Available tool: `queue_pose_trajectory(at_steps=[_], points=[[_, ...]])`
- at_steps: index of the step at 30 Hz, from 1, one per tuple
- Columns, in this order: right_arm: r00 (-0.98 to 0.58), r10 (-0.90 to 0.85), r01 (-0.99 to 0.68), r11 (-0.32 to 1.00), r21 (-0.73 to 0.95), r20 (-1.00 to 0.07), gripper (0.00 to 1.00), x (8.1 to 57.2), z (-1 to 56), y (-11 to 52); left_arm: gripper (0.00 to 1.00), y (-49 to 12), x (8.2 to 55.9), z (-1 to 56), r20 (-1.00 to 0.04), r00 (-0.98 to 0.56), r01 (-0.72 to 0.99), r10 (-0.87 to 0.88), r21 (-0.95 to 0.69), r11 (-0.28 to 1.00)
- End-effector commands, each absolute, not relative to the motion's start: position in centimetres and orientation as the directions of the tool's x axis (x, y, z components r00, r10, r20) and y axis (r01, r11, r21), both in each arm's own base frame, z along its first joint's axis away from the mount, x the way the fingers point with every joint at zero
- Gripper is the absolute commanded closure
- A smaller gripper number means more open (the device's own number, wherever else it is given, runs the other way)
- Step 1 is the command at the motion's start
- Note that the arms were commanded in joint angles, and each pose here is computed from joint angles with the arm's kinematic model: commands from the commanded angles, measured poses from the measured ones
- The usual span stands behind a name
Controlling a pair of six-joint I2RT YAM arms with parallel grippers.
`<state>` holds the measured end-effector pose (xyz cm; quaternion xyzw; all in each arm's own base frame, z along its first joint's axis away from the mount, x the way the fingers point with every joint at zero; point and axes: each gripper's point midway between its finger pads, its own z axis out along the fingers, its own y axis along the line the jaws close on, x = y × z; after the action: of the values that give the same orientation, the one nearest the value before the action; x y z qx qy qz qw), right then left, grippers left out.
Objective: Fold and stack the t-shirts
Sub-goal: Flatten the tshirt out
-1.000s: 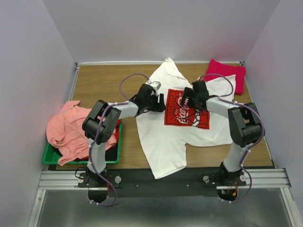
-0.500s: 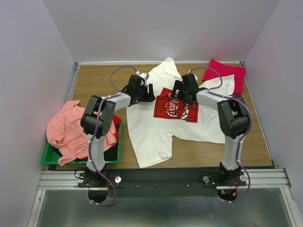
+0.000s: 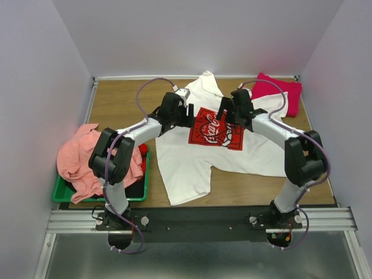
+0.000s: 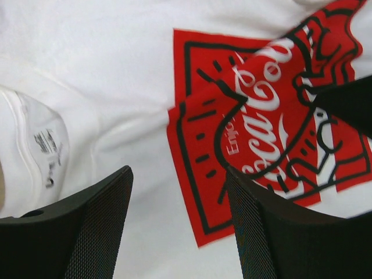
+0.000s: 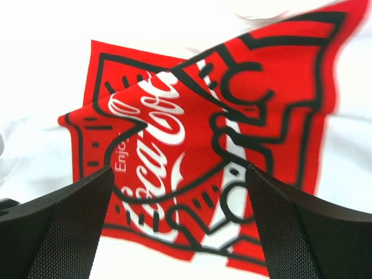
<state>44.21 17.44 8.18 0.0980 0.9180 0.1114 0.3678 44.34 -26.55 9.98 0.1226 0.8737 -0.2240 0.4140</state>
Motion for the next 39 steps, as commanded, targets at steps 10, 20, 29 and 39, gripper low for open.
queue_pose_trajectory(at_steps=[10, 20, 29, 39], points=[[-0.755, 0.234, 0.244, 0.967, 0.069, -0.612, 0.00, 35.7, 3.9, 10.6, 0.26, -23.7, 36.4, 3.5, -0.683, -0.726, 0.336, 0.074, -0.260, 0.905], [-0.787, 0.270, 0.320, 0.948, 0.009, -0.555, 0.00, 36.6, 0.5, 8.6, 0.26, -23.9, 38.6, 0.4, -0.642, -0.762, 0.330, 0.084, -0.273, 0.904], [-0.795, 0.343, 0.365, 0.929, 0.059, -0.500, 0.00, 38.9, -0.9, 7.2, 0.26, -25.4, 42.4, 0.7, -0.646, -0.757, 0.352, 0.103, -0.270, 0.896], [-0.788, 0.341, 0.342, 0.935, 0.097, -0.513, 0.00, 42.5, 0.2, 7.4, 0.26, -26.8, 49.8, 3.9, -0.703, -0.703, 0.361, 0.109, -0.221, 0.906]])
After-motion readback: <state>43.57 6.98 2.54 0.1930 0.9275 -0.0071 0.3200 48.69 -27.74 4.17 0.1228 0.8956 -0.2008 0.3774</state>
